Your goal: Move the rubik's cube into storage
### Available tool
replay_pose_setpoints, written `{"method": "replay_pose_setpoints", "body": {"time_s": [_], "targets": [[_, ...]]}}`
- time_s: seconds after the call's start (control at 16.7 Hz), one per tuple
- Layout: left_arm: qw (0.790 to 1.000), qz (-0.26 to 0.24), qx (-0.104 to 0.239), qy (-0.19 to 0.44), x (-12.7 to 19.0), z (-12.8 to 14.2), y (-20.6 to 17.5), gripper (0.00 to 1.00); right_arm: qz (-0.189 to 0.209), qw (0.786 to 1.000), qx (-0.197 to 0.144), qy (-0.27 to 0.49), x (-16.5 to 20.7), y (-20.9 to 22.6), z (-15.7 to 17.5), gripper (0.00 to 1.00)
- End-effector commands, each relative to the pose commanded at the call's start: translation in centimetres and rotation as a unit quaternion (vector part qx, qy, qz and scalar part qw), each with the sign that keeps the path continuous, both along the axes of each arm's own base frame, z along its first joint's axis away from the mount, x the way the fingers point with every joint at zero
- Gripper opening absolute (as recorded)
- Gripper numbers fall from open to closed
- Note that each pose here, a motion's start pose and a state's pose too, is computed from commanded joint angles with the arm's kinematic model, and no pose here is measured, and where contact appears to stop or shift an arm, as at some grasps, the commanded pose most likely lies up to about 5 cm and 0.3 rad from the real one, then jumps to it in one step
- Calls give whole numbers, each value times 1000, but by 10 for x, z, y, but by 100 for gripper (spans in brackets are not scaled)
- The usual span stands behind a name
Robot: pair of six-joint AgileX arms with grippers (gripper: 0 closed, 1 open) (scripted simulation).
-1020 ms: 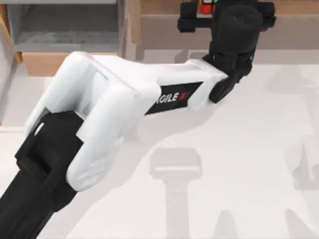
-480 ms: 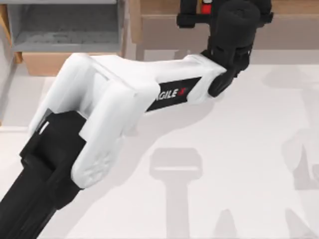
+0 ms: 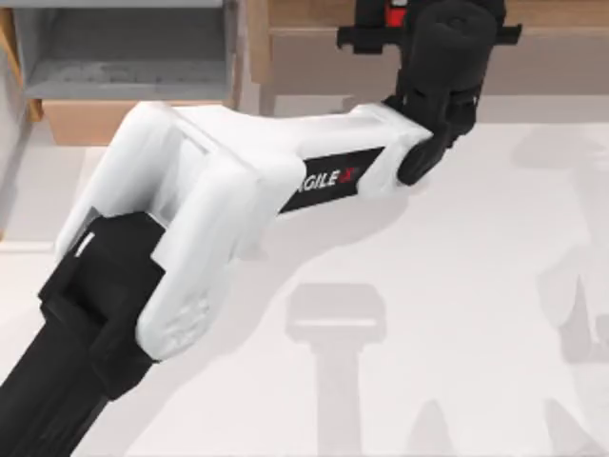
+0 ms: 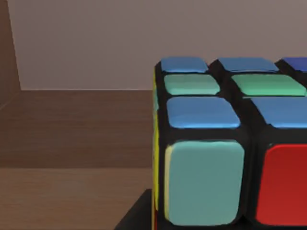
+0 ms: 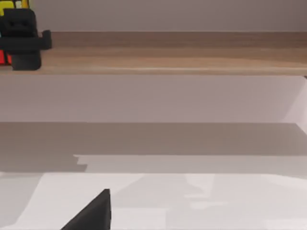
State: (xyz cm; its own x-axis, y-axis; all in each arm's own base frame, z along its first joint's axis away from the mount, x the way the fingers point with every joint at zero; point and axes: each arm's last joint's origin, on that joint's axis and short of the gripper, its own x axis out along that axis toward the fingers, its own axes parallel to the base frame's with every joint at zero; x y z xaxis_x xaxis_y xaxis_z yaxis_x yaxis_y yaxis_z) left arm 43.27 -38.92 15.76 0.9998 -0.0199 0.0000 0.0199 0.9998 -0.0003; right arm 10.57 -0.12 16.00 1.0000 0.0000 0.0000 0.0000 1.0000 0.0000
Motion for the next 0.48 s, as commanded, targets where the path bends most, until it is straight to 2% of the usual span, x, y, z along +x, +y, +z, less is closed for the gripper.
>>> {"method": "replay_pose_setpoints", "body": {"time_s": [0.18,0.48], "targets": [[1000,0,0,0,0,0,0,2,0,1000,0,0,0,0,0,100],[1000,0,0,0,0,0,0,0,0,1000,0,0,0,0,0,100]]}}
